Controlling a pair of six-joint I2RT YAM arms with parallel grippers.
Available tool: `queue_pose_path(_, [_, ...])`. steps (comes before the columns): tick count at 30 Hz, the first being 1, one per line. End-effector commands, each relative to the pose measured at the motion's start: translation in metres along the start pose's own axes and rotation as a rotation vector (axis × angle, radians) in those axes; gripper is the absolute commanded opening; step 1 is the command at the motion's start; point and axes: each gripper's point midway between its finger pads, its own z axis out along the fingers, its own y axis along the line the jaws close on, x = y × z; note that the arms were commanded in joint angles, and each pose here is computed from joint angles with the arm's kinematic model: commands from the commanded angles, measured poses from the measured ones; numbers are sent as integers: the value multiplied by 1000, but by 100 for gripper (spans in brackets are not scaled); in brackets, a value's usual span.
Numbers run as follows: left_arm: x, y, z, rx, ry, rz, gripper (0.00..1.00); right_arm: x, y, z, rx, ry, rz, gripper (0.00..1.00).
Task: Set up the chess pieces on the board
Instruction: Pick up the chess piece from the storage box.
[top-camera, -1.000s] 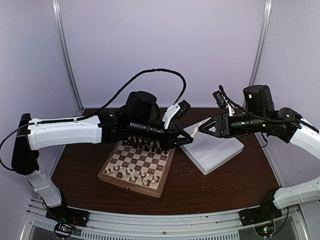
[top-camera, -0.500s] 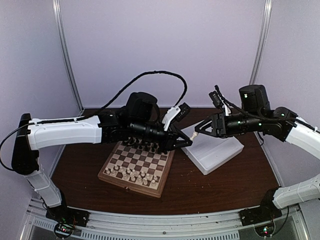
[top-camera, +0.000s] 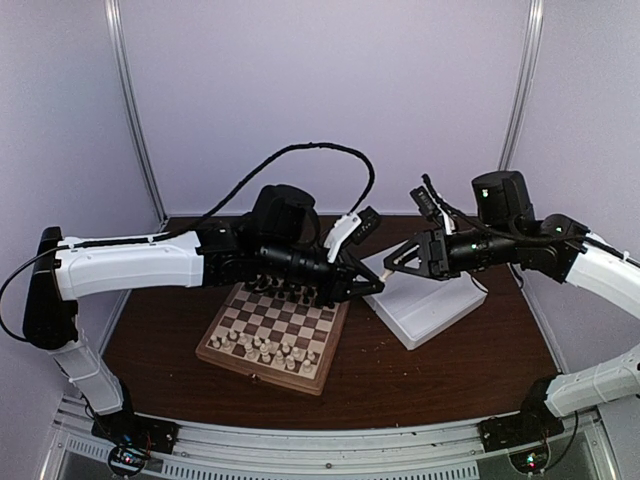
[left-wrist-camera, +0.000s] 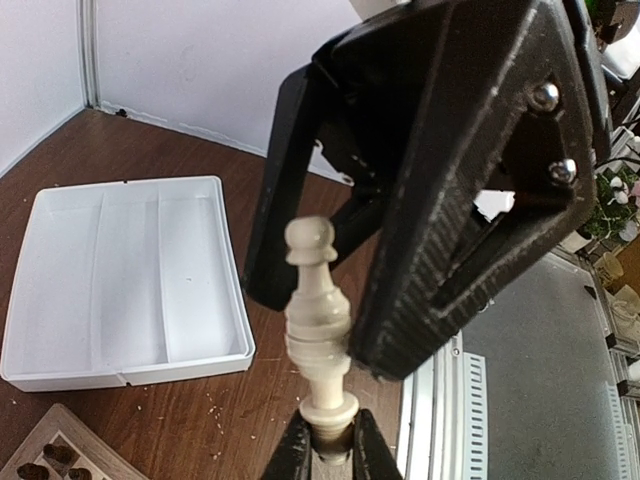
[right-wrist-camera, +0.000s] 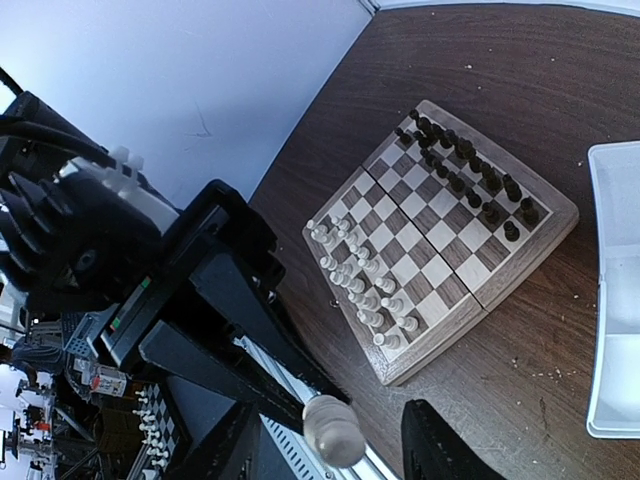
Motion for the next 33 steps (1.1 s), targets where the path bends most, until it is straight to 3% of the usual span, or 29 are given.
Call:
queue_pose_path(1, [-21,10,-6,-86,-62,-10,0,-5,14,-7,-76,-52,-57,54])
queue_pose_path(5, [-26,23,-8,-146,-161,-105,0,-15,12,-17,-93,-209,-96,62])
queue_pose_path(12, [-40,24,-6,-137,-229,-142,0,-29,9,-18,-119,-373,-47,53])
queue_pose_path(20, [-52,18,-13,-112,-286,-122,0,-37,11,-15,-149,-467,-12,45])
queue_pose_path(33, [-52,9,-12,-49,-302,-135,0,-36,6,-4,-120,-447,-24,35])
